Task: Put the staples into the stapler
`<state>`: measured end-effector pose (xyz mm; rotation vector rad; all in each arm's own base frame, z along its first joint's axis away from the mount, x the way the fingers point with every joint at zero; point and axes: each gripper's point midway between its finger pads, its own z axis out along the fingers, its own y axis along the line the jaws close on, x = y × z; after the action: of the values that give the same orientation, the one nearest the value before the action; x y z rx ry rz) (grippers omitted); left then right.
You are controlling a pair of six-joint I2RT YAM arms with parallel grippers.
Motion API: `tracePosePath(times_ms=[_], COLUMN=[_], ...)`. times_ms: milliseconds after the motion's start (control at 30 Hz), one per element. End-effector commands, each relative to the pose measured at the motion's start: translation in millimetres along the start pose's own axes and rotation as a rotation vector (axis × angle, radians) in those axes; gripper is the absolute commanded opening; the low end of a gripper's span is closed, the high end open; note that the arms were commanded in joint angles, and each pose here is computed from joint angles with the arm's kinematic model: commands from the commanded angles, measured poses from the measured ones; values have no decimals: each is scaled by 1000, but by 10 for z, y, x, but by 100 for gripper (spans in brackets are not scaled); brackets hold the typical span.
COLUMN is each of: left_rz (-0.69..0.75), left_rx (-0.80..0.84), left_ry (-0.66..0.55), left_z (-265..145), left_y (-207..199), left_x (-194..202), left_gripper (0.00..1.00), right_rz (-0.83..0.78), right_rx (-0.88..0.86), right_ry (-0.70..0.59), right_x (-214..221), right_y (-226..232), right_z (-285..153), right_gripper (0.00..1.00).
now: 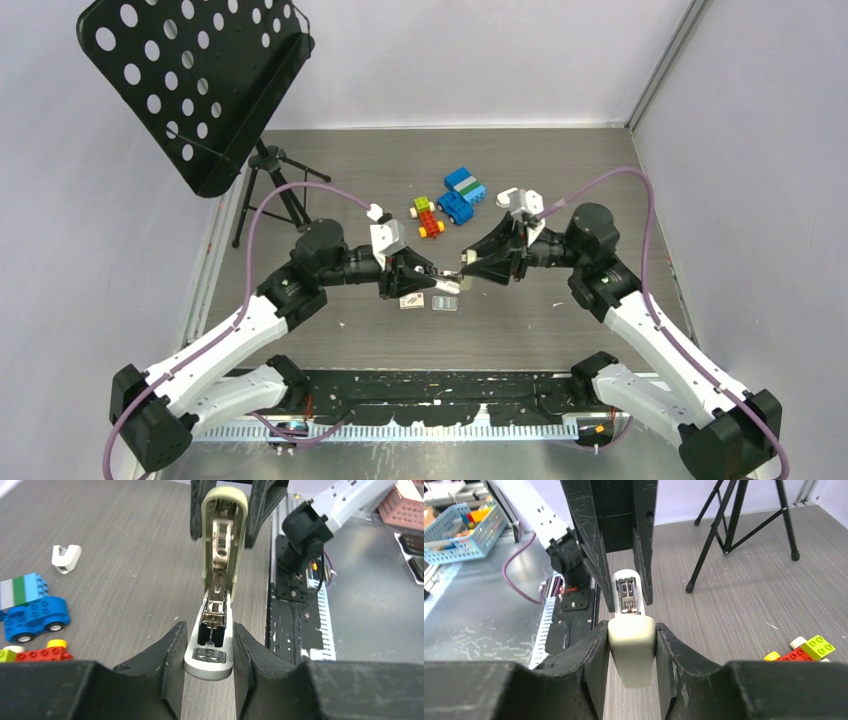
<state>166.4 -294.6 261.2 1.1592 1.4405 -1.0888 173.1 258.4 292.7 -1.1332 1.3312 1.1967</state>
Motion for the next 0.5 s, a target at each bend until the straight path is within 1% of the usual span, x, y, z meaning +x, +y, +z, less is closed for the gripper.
tracePosePath(times_ms=[0,100,167,200,300,367,467], left_rz=[14,-1,-10,-23,-55,-85,-143], left_rx=[-125,-166,-187,-200,-211,-206,-190], left_ry=[-113,-174,-217,-233,-269,-314,-365], left_z=[-137,-223,-286,-313,-351,-365,-363], left_y=[159,176,169,166,142,119,86], left_x=[-191,-226,-259,-253,-251,-271,-240], left_gripper=[0,0,0,0,0,0,0], right_rz=[16,44,40,14,9,18,15], right_rx=[78,129,152,151,160,175,201], right_ry=[-213,-333,-429,-482,-605,-684,-739], right_x=[-497,-688,-847,-957,-1142,-1252,-1340], right_y=[-122,-202,-232,-211,-216,-236,-258], right_z=[-188,-338,-461,-523,-674,-765,-828], right_gripper=[0,0,0,0,0,0,0])
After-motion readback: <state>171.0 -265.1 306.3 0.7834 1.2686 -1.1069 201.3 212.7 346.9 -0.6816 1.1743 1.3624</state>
